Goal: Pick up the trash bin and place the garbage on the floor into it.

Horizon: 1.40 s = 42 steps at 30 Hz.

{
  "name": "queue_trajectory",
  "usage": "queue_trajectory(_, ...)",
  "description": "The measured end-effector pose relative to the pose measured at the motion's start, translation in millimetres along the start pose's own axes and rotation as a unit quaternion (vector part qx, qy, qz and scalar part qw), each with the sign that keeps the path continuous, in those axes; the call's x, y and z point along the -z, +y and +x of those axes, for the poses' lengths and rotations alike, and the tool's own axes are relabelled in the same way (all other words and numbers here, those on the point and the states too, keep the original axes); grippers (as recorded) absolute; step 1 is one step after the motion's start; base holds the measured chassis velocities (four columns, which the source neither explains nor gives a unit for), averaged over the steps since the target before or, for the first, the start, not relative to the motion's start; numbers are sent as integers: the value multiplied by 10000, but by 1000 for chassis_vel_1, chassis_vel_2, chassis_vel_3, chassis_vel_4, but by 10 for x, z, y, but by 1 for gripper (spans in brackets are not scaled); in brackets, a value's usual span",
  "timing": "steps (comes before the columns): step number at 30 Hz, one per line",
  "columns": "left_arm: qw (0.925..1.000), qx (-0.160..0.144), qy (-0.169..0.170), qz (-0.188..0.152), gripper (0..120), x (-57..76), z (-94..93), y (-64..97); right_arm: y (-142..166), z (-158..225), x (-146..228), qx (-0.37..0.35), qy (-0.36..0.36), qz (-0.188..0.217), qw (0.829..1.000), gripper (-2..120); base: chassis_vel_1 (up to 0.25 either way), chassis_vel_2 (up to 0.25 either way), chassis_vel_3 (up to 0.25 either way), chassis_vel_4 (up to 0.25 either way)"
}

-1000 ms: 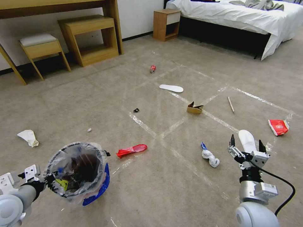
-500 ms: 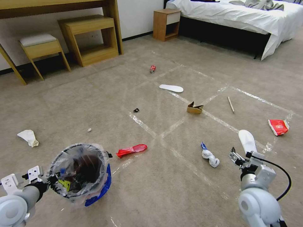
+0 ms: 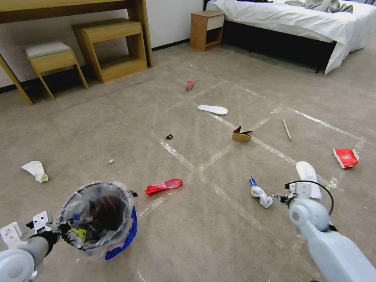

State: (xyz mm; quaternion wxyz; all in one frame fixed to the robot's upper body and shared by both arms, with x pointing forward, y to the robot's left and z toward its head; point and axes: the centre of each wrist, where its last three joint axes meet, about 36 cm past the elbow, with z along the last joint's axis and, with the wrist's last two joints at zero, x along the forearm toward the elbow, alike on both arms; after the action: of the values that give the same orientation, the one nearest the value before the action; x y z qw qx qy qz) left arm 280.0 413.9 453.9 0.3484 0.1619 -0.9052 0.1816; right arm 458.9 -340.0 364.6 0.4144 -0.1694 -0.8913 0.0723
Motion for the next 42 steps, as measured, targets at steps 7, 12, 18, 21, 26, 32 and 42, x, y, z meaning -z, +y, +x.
queue_trajectory(7,10000,55,-19,46,0,-47,25,23,310,-393,-190,23,71,383,9992,100,0,0,0,0)
queue_trajectory(12,9999,78,-27,82,0,-86,29,30,581,-570,-232,247,52,454,9986,100,0,0,0,0)
queue_trajectory(18,9999,127,-20,109,0,-116,30,60,846,-762,-255,357,50,557,9978,100,0,0,0,0)
queue_trajectory(21,9998,161,-34,127,0,-127,30,91,1032,-886,-204,429,-51,568,9974,100,0,0,0,0)
queue_trajectory(26,9997,188,-52,144,0,-136,19,123,1091,-987,-111,374,-204,618,9972,100,0,0,0,0)
queue_trajectory(32,9996,197,-92,174,0,-125,-23,141,932,-1057,7,135,-370,775,9962,100,0,0,0,0)
queue_trajectory(42,9996,159,-114,199,0,-127,-53,125,902,-1305,-78,-155,-424,1278,9908,100,0,0,0,0)
